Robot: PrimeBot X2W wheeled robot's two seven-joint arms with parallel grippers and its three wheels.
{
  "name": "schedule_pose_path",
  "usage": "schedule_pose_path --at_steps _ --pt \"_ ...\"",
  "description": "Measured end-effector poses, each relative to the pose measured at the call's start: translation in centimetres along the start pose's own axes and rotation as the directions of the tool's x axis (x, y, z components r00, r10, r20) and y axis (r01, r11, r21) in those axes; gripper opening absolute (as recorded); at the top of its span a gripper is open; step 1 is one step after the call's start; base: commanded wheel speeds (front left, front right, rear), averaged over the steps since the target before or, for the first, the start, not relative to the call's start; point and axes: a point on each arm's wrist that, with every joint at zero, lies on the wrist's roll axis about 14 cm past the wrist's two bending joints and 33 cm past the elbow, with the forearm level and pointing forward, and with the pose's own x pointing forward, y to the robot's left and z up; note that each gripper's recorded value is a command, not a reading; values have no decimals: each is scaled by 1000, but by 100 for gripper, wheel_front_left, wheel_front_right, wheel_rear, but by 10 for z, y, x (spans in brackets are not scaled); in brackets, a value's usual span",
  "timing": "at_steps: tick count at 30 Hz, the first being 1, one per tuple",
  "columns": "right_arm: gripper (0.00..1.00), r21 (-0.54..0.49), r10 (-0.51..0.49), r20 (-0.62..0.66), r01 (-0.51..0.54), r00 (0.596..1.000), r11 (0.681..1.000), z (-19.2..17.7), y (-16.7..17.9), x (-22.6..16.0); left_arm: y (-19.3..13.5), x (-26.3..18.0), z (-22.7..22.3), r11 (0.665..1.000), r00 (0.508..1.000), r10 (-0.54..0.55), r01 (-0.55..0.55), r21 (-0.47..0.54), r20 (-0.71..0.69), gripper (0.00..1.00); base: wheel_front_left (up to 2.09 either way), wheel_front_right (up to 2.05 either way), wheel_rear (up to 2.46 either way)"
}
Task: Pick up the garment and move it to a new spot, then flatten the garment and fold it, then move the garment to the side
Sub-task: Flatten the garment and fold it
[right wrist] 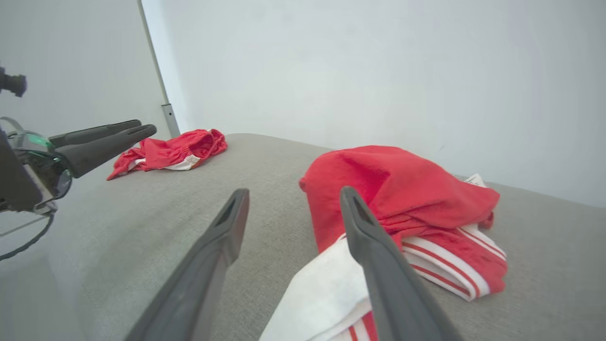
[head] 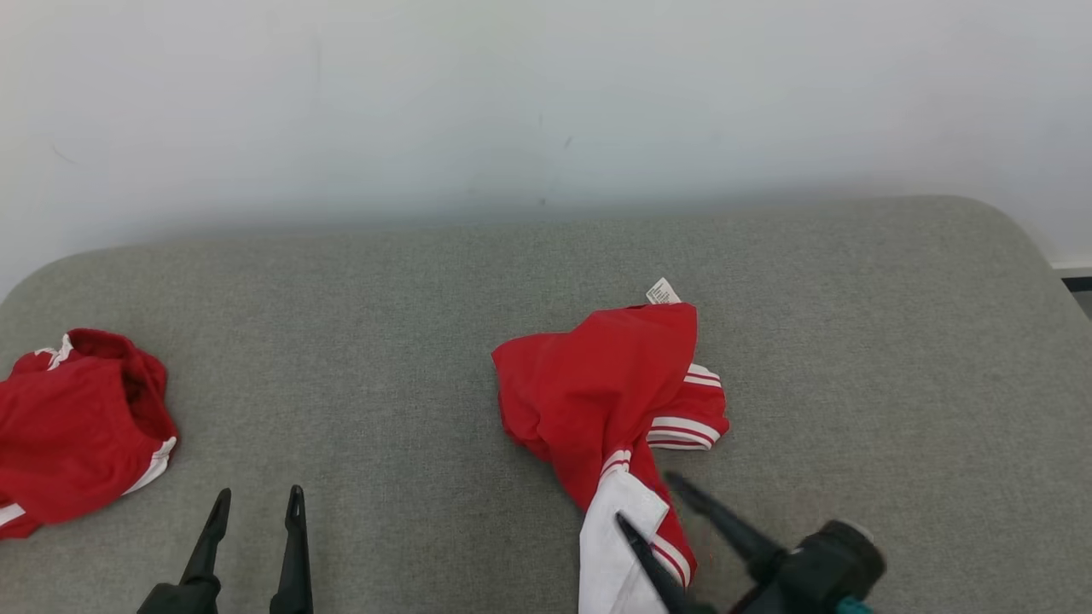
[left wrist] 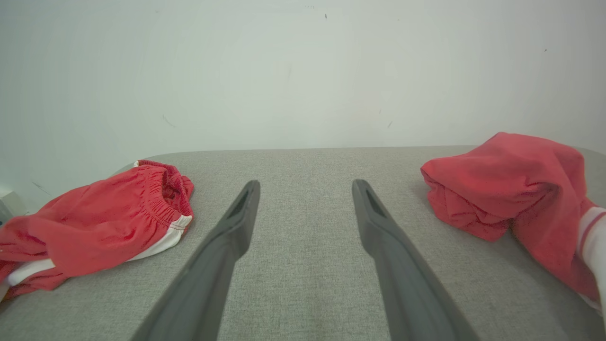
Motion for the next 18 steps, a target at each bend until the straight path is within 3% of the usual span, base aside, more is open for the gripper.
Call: schedule_pose_path --at_steps 9,18 --pt "100 -38 -200 68 203 977 979 25 -71 -11 0 0 5 1000 1000 2 -2 0 15 100 0 0 0" --pt "100 -86 -263 28 265 964 961 29 -120 18 8 -5 1 1000 1000 22 -22 6 3 100 0 0 0"
